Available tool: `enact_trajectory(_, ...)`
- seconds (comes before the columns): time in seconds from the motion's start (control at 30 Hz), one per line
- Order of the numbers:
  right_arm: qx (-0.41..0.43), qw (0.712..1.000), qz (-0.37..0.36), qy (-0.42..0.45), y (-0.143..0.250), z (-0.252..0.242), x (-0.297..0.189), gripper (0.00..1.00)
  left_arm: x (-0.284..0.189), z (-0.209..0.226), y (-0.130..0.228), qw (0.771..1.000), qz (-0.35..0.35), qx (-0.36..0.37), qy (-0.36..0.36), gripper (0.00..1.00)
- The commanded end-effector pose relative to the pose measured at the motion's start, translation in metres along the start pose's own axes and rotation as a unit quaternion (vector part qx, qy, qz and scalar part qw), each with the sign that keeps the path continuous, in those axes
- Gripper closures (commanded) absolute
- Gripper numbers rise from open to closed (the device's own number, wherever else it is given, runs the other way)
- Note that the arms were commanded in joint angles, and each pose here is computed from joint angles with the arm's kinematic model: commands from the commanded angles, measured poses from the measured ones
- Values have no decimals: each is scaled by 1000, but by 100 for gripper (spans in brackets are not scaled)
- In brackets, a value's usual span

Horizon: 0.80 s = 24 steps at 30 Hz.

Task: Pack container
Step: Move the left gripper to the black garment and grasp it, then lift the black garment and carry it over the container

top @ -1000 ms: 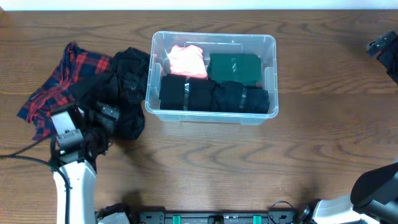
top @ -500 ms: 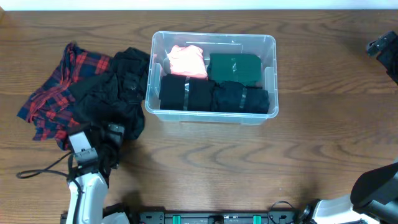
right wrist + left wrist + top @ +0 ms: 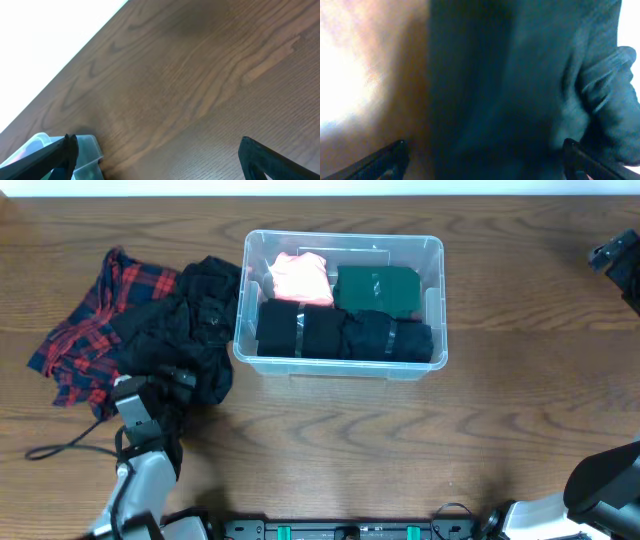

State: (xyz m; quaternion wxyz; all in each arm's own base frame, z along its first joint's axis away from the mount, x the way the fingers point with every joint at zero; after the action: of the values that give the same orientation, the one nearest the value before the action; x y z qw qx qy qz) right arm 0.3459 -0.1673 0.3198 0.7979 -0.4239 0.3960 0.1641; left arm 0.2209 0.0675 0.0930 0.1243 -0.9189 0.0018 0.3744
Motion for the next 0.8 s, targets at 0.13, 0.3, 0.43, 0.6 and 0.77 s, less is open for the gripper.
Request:
enact_trajectory(0.13, 7, 1000, -6, -1, -3, 0, -3, 1, 28, 20, 9, 999, 39, 2, -9, 5)
enact_trajectory(0.3, 7, 1000, -6, -1, -3, 0, -3, 1, 34, 18, 8, 999, 35, 4, 8, 86)
enact_trajectory(0.43, 7, 1000, -6, -1, -3, 0, -3, 1, 34, 14, 7, 999, 35, 7, 21, 94)
enact_trajectory(0.6, 7, 1000, -6, -1, -3, 0, -3, 1, 29, -5, 3, 995, 38, 35, 90, 94)
enact_trajectory(0.77, 7, 1000, -6, -1, -3, 0, -3, 1, 18, -32, -3, 986, 44, 52, 151, 94)
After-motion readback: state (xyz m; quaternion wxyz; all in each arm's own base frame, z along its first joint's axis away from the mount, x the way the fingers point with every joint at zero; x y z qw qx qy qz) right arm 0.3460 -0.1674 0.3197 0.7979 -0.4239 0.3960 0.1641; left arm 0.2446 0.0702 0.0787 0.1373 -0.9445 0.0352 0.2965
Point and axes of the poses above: each gripper's point midway between its finger pads, its own x axis out along the fingers, its own z axis along the line the jaws close on, y = z × x, the point moved 10 cm from there along -x, back along the fingers, and after that the axes turned 7 degrees about -x, right-handed, at the moved point
